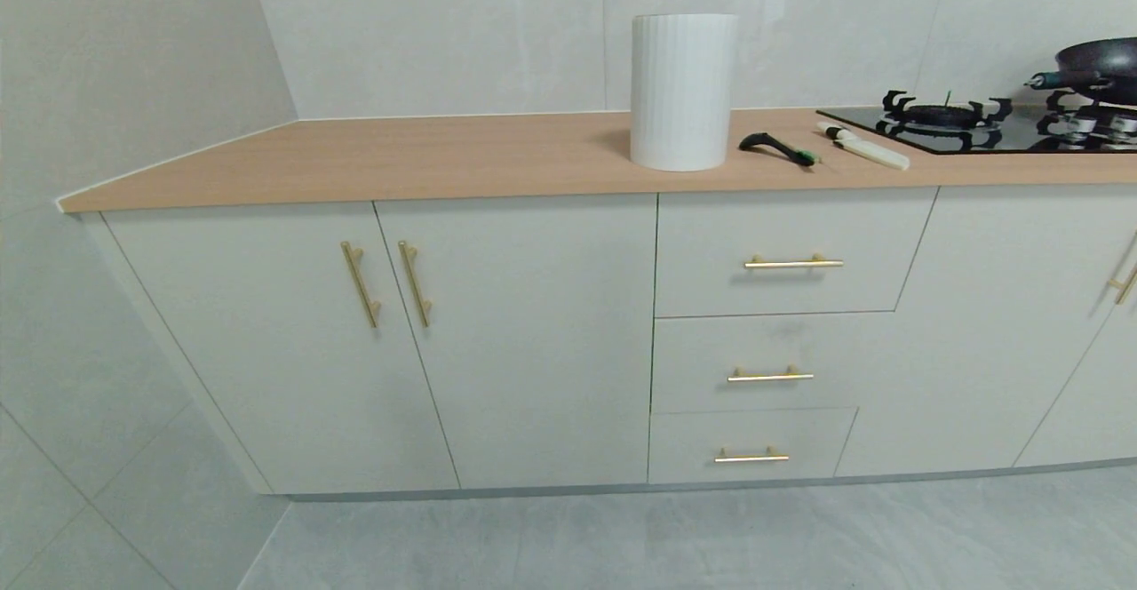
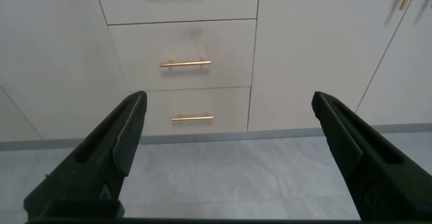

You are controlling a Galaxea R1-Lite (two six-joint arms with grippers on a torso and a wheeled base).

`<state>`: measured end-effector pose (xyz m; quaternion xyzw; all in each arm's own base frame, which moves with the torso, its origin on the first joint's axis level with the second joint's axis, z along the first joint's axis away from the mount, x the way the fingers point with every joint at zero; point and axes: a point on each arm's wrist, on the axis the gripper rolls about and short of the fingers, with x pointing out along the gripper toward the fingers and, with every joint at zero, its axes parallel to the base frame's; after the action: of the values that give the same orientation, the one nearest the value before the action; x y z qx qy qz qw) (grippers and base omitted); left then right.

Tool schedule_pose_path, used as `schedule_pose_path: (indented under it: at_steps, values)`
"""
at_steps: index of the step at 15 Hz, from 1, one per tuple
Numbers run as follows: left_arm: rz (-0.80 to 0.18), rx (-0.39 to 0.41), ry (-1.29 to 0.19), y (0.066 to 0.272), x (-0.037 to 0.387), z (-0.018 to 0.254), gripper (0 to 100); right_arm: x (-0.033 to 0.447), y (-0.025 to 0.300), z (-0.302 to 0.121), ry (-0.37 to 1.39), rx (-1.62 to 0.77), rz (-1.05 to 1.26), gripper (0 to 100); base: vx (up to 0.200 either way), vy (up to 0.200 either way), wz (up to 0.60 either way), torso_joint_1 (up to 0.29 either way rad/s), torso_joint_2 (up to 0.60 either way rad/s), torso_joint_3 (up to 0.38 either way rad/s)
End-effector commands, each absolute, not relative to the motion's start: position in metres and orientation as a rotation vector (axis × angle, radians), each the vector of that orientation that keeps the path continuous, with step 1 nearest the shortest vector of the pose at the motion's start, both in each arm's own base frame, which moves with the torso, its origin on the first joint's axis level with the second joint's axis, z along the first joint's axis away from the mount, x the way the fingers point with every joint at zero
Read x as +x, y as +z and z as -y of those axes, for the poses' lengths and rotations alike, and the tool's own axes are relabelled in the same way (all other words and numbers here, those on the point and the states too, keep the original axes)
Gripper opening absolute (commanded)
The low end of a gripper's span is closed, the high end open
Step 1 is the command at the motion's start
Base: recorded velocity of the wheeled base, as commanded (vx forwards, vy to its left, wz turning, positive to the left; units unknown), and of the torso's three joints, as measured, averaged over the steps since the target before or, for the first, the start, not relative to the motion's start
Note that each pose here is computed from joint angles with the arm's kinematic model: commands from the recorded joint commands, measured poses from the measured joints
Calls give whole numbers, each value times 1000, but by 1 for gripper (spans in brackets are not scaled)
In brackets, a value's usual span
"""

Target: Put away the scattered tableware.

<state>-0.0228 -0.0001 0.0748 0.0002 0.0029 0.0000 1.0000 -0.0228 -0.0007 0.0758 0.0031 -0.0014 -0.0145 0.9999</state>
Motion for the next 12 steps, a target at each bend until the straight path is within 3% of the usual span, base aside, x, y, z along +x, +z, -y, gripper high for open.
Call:
schedule_pose_path:
  at_steps: [1,10,12]
  values:
    - [-6,0,0,75,-23,0,100,-23,76,1,-29,6,2,100,0,0,0,0,0,0]
    - [-6,0,0,75,-23,0,100,-23,76,1,-31,6,3,100,200,0,0,1,2,6]
    - [-6,0,0,75,-23,0,100,-23,76,1,-31,6,2,100,0,0,0,0,0,0]
